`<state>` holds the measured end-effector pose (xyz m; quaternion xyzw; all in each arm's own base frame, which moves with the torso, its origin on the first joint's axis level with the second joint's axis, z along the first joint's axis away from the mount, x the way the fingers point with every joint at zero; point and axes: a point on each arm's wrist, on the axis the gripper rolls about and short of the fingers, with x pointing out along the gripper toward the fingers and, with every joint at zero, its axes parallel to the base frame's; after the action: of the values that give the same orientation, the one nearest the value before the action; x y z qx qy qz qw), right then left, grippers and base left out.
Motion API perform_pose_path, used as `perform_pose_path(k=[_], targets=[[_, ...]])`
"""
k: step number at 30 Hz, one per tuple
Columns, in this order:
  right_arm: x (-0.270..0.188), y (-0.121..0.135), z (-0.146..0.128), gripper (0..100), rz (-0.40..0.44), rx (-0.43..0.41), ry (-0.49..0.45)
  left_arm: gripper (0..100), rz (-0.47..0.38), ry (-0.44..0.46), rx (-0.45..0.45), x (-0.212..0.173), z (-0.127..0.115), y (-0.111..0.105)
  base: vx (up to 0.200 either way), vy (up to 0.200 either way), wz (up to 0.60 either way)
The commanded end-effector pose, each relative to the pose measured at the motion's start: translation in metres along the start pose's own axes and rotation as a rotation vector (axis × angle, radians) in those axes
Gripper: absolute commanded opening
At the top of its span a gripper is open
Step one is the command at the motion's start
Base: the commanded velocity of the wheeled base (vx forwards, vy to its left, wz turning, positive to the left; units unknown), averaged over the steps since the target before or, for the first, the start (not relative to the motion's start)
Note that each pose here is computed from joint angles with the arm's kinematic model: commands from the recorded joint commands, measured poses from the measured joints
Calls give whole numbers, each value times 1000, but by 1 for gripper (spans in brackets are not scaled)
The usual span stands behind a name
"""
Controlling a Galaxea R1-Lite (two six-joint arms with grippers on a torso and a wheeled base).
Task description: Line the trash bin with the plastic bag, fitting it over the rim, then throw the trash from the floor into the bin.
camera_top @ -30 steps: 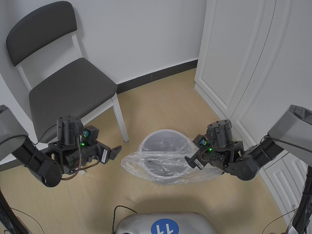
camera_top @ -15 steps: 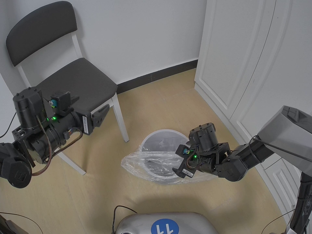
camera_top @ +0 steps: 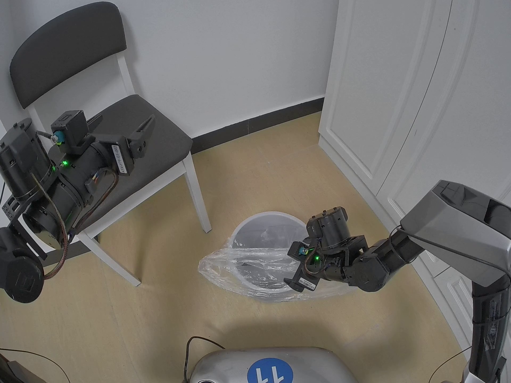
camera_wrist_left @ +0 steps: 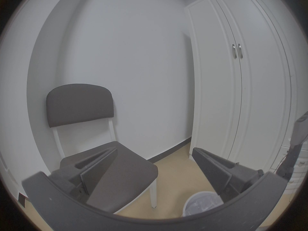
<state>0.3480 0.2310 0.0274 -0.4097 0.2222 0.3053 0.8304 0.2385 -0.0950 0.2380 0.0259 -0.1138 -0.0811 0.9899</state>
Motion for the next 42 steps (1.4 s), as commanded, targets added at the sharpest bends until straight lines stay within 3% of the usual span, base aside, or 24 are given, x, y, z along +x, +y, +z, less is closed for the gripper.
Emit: perform_pose_path(k=[1, 10, 11, 23, 30, 35, 39, 42], targets=[[19, -1, -13, 100, 1, 12, 35, 100, 4, -4, 1, 0, 1, 1, 0, 0, 0], [32, -15, -13, 100, -7, 33, 54, 100, 10, 11, 8, 1, -4, 2, 0, 0, 0], [32, -17, -11, 0, -12, 34, 50, 100, 11, 11, 8, 1, -4, 2, 0, 0, 0], [38, -50, 13, 0, -115, 69, -33, 100, 10, 22, 15, 0, -6, 3, 0, 0, 0], [62, -84, 40, 0, -292, 156, -118, 100, 4, 48, 56, 0, -14, 2, 0, 0, 0], [94, -86, 58, 0, -400, 217, -188, 100, -3, 72, 78, -1, -20, 0, 0, 0, 0], [107, -69, 54, 0, -394, 214, -173, 100, -12, 99, 121, -2, -28, -1, 0, 0, 0], [113, -66, 54, 0, -444, 232, -246, 100, -14, 102, 125, -1, -29, -2, 0, 0, 0]])
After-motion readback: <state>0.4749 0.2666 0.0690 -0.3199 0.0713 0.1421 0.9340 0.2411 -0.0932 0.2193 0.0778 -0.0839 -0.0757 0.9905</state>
